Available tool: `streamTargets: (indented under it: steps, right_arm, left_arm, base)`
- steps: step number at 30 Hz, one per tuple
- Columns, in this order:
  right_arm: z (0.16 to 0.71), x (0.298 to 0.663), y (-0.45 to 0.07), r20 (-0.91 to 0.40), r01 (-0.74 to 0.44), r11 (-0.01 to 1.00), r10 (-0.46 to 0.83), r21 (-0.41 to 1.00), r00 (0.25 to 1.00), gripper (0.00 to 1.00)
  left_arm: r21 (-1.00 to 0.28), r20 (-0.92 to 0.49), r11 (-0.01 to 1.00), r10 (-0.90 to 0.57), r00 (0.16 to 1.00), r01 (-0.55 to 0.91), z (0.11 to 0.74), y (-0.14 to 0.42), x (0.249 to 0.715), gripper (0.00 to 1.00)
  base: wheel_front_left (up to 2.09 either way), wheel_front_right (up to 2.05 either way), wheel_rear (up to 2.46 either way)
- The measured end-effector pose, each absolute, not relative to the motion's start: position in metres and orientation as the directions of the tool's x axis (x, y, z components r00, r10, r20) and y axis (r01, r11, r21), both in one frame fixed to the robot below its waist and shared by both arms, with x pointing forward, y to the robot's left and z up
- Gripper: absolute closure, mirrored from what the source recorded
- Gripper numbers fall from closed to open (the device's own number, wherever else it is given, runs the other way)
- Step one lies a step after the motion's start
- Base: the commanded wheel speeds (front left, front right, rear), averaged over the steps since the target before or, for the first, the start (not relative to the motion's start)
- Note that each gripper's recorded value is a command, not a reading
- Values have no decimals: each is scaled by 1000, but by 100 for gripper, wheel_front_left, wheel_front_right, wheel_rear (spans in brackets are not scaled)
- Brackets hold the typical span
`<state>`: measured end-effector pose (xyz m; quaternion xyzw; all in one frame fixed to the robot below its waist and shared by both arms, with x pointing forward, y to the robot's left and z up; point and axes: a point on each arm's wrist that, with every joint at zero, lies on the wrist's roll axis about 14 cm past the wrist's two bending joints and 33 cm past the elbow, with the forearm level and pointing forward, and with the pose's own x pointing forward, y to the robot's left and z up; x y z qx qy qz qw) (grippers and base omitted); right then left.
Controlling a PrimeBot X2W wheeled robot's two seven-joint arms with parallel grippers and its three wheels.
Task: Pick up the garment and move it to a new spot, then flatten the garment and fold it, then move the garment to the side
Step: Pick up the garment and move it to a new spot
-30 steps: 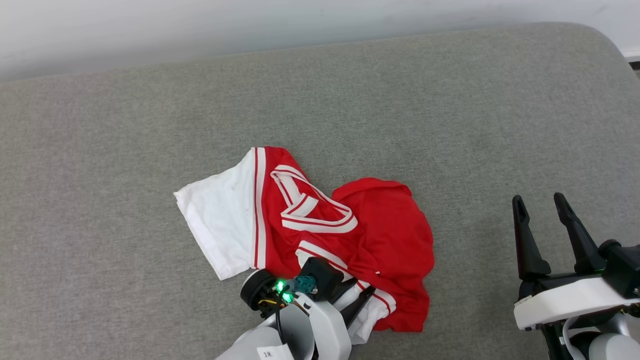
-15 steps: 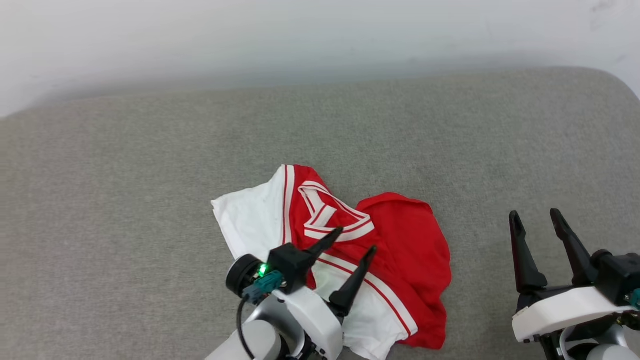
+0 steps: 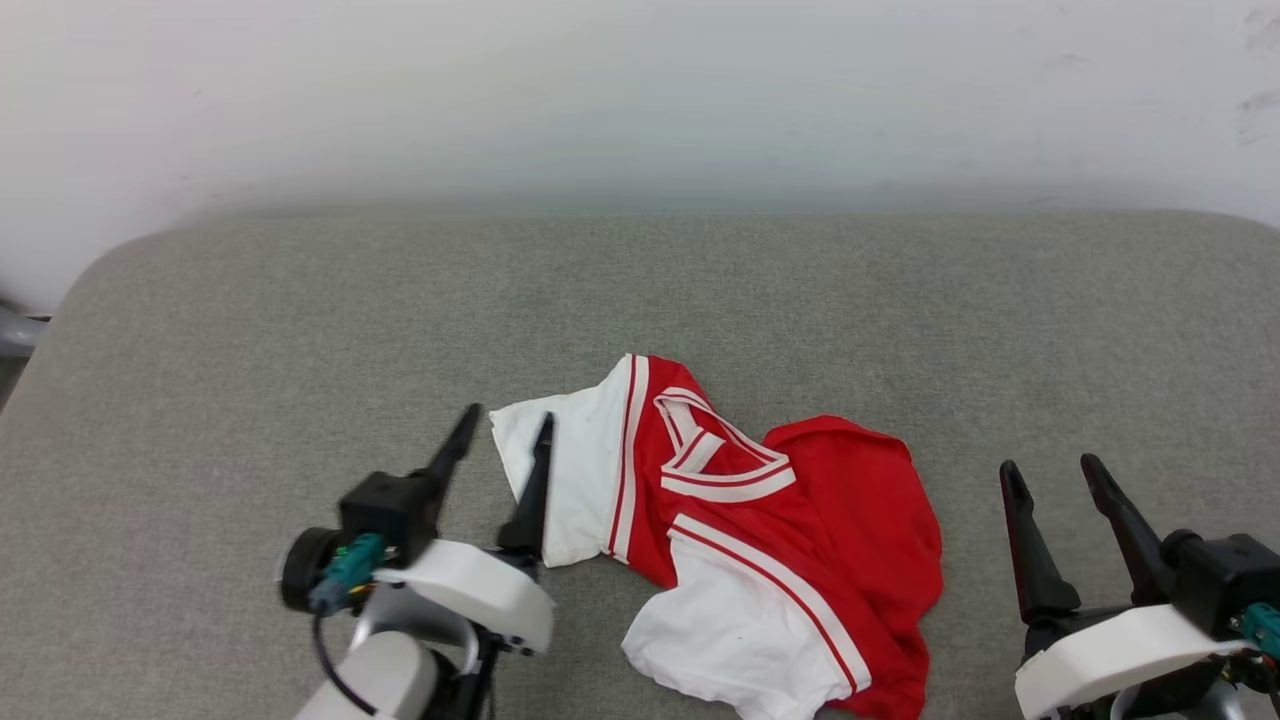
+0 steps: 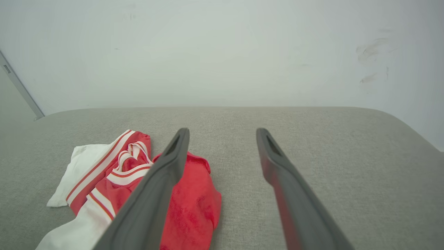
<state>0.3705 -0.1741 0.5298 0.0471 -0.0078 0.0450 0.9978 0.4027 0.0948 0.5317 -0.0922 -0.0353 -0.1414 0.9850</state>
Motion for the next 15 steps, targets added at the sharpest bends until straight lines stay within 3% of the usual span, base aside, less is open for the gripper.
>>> streamTargets:
  steps: [7,15]
  right_arm:
    - [531,369,-164,21,-120,988,119,95,993,0]
    - [530,369,-163,17,-125,988,124,96,992,0]
  left_arm:
    - [-137,105,984,-97,990,111,533,156,396,0]
    - [-100,76,993,-54,996,61,522,179,386,0]
  base:
    - [0,0,0]
    - [0,0,0]
